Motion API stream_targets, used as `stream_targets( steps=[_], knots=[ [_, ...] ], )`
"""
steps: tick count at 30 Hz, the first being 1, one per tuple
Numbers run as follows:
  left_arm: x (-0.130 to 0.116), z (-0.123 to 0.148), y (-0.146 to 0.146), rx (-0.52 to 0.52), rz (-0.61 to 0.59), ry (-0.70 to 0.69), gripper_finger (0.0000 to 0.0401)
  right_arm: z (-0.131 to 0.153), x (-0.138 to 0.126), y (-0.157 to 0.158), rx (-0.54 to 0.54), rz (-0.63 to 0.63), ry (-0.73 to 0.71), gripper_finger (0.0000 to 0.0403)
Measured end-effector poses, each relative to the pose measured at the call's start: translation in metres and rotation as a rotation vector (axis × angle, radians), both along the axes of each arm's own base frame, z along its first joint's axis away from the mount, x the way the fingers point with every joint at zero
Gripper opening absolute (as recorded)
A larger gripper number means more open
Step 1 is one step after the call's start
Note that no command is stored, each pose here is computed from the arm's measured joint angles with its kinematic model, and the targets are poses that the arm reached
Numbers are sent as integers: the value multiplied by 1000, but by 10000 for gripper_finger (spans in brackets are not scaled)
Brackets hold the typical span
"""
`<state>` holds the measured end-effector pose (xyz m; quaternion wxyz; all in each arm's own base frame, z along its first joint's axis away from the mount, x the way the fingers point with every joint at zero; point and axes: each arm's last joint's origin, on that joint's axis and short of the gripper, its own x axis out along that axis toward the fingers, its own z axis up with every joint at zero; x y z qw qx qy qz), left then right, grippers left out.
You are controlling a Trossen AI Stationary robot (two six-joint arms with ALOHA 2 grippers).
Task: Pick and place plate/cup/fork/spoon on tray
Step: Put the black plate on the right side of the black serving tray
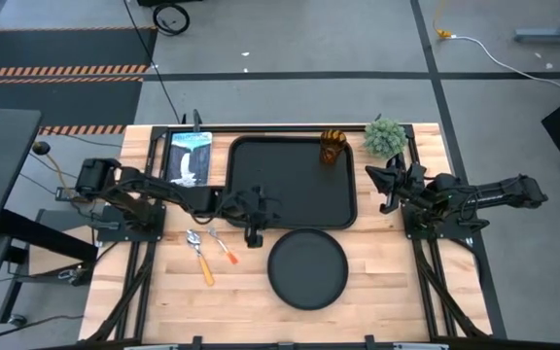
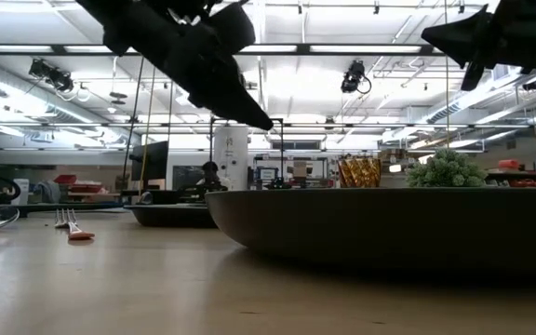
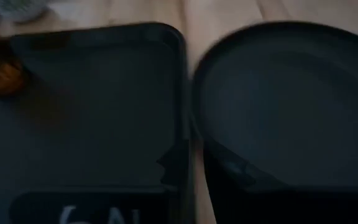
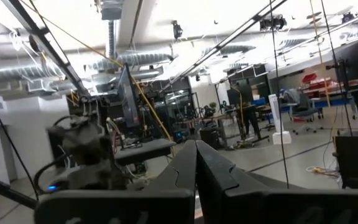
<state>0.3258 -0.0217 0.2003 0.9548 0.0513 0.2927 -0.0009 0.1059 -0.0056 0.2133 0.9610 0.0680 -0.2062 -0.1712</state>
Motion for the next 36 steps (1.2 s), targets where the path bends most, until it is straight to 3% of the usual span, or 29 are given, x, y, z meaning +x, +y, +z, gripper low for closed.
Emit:
stream_targets(
  steps=[5, 9, 19, 28, 36],
  knots=[
    [-2, -3, -13, -17, 5, 23, 56, -1, 2, 0, 40, 21, -4, 9],
    [-9, -14, -23, -21, 37, -8, 56, -3, 5, 2, 47, 106, 6, 9],
    [-30, -36, -53, -285, 162, -8, 57, -9, 12, 4, 78, 163, 59, 9],
    [-47, -38, -91, -375, 365, 37, 57, -10, 13, 6, 56, 225, 73, 9],
    [-60, -35, -116, -442, 433, 141, 57, -10, 13, 7, 41, 237, 77, 9]
  ],
)
